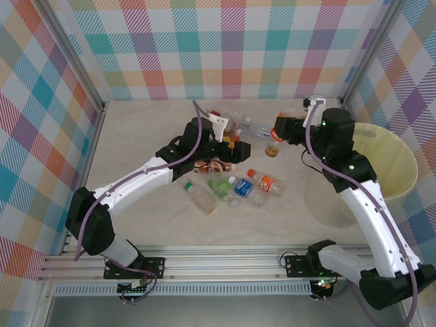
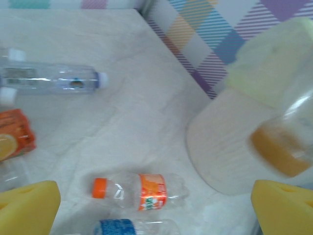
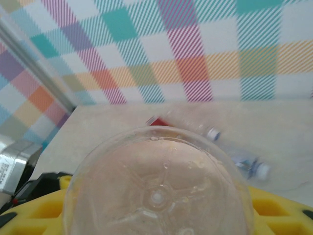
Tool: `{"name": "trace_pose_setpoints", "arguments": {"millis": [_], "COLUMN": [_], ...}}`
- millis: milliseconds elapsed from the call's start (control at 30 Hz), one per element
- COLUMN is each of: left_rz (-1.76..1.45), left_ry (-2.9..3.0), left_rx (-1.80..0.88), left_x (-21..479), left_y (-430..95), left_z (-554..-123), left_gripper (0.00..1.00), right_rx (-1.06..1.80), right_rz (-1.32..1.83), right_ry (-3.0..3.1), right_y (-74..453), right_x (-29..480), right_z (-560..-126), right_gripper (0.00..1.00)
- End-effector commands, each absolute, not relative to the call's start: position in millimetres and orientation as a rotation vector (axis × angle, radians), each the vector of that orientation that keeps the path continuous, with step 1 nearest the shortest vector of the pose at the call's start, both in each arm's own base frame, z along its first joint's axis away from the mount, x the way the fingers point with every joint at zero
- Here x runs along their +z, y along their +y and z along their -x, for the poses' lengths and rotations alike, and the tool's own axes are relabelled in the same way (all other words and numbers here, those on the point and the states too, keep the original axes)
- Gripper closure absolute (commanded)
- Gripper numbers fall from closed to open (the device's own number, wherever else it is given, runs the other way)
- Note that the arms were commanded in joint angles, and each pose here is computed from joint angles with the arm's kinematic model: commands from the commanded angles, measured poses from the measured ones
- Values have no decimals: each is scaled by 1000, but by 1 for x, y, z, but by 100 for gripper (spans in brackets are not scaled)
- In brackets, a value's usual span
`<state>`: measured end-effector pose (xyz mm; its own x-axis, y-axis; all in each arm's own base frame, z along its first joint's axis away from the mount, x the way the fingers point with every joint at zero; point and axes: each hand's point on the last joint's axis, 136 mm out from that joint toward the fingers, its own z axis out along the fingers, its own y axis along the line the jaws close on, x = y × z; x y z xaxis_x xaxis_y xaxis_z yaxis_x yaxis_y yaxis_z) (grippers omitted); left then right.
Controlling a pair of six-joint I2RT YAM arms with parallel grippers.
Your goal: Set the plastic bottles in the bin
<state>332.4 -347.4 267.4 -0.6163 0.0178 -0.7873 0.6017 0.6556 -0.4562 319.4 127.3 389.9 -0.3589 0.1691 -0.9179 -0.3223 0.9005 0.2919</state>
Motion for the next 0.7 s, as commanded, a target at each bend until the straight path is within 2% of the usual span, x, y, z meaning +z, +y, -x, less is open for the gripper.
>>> {"name": "trace_pose_setpoints", "arguments": {"millis": [0, 267, 533, 667], "left_rz": [-367, -279, -198, -119], "left_ry": [2069, 2081, 2113, 2117], "left_rx": [-812, -725, -710, -666], "left_x": [272, 266, 256, 250], "left_y": [-325, -307, -294, -279], "left_z": [-340, -347, -352, -355], "left_gripper": [0, 0, 0, 0], "right_rx": [295, -26, -400, -600], "right_rz": [61, -54, -162, -256], "right_ry": [1738, 1604, 1635, 1682], "right_y": [89, 28, -33, -73], "right_x": [433, 471, 480, 465], "right_z": [-309, -281, -270, -264], "right_gripper": [66, 67, 67, 67]}}
